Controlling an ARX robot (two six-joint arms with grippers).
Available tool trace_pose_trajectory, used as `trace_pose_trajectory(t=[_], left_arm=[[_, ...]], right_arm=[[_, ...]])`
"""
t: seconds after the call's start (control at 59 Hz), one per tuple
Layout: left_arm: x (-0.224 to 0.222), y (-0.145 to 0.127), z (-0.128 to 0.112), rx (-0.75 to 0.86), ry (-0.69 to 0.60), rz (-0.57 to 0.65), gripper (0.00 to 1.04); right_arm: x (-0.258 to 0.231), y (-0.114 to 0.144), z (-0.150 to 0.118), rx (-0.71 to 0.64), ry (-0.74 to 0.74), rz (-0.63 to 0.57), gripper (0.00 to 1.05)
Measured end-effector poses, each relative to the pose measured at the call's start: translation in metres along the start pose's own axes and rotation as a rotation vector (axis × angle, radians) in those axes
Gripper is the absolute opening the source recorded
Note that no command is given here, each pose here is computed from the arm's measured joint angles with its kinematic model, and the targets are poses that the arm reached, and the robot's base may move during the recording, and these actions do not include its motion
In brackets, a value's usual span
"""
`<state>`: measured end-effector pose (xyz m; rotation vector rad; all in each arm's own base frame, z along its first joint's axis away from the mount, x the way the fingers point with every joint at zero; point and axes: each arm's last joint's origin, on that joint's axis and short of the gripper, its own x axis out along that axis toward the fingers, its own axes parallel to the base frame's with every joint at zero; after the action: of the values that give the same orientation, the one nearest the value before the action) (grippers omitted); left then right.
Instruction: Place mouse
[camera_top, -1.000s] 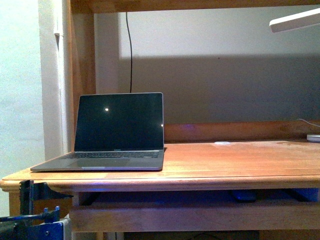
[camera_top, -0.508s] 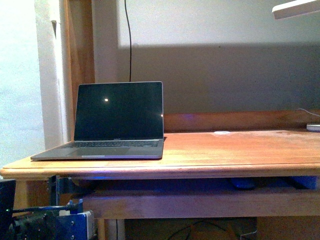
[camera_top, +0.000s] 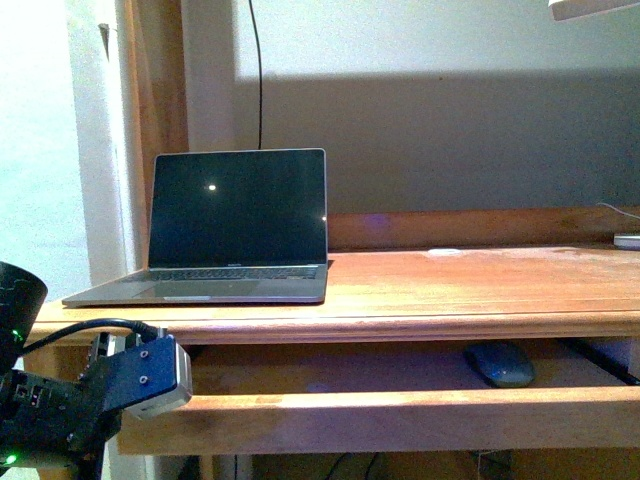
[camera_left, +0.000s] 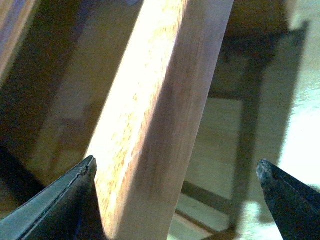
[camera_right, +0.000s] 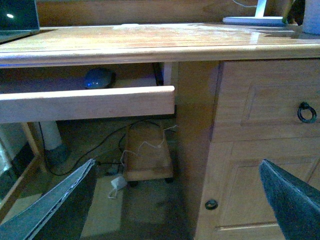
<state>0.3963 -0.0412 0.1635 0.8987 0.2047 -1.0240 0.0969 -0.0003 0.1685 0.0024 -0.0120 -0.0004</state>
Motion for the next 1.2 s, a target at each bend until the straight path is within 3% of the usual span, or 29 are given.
trace_pose_trajectory(t=[0.22, 0.407, 0.542, 0.644, 0.78, 1.034, 1.203], left_arm=[[-0.018, -0.033, 0.033, -0.183, -0.075, -0.237, 0.97], [-0.021, -0.040, 0.046, -0.333, -0.162, -0.209, 0.97], [-0.022, -0.016, 0.056, -0.472, -0.245, 0.021, 0.97], [-0.052, 0.023, 0.084, -0.650, -0.399, 0.358, 0.97], [-0.080, 0.032, 0.106, -0.811, -0.491, 0.492, 0.97], [-0.121, 0.000, 0.127, -0.908, -0.498, 0.716, 0.97], [-0.165, -0.048, 0.128, -0.908, -0.476, 0.916, 0.97]], right_arm=[[0.000, 0.000, 0.000, 0.000, 0.000, 0.000, 0.97], [0.000, 0.000, 0.000, 0.000, 0.000, 0.000, 0.97], [0.000, 0.000, 0.000, 0.000, 0.000, 0.000, 0.97], [0.000, 0.000, 0.000, 0.000, 0.000, 0.000, 0.97], [0.000, 0.000, 0.000, 0.000, 0.000, 0.000, 0.97], [0.000, 0.000, 0.000, 0.000, 0.000, 0.000, 0.97], [0.000, 0.000, 0.000, 0.000, 0.000, 0.000, 0.97]])
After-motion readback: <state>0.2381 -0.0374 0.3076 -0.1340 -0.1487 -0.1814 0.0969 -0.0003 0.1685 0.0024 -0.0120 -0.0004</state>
